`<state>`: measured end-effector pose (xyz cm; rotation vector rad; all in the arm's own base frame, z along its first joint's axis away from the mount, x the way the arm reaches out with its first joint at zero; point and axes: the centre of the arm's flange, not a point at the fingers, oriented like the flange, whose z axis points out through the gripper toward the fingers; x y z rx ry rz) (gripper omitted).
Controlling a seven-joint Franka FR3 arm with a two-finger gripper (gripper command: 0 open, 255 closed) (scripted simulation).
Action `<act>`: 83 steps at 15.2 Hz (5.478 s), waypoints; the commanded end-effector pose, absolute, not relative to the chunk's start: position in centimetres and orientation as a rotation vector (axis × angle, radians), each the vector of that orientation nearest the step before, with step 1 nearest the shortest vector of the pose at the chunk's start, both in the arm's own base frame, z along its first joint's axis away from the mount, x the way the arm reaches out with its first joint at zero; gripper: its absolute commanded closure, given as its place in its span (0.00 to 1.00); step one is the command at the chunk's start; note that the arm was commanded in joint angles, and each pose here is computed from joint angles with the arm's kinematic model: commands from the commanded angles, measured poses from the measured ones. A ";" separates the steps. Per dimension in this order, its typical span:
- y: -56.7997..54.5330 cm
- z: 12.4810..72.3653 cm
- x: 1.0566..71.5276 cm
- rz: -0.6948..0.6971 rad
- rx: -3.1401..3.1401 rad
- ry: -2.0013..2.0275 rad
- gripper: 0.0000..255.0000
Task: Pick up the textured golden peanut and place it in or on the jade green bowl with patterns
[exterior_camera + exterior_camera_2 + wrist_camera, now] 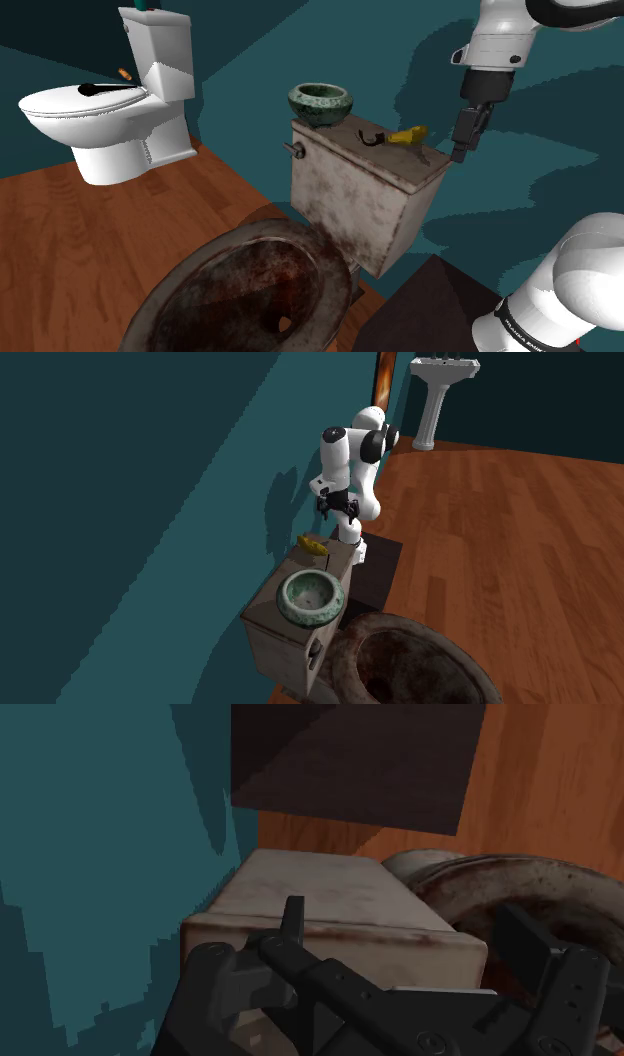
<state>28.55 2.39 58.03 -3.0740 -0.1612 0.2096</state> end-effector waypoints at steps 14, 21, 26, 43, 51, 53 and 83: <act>5.7 57.1 37.8 0.077 -2.918 -1.923 0.00; 4.6 53.8 38.3 0.077 -2.918 -1.923 0.00; 4.6 53.8 38.3 0.077 -2.918 -1.923 0.00; 4.6 56.5 38.3 0.077 -2.918 -1.923 1.00; 4.6 60.7 38.3 0.077 -2.918 -1.923 1.00; 4.6 61.7 38.3 0.077 -2.918 -1.923 1.00; 11.6 70.8 52.5 0.077 -2.918 -1.923 1.00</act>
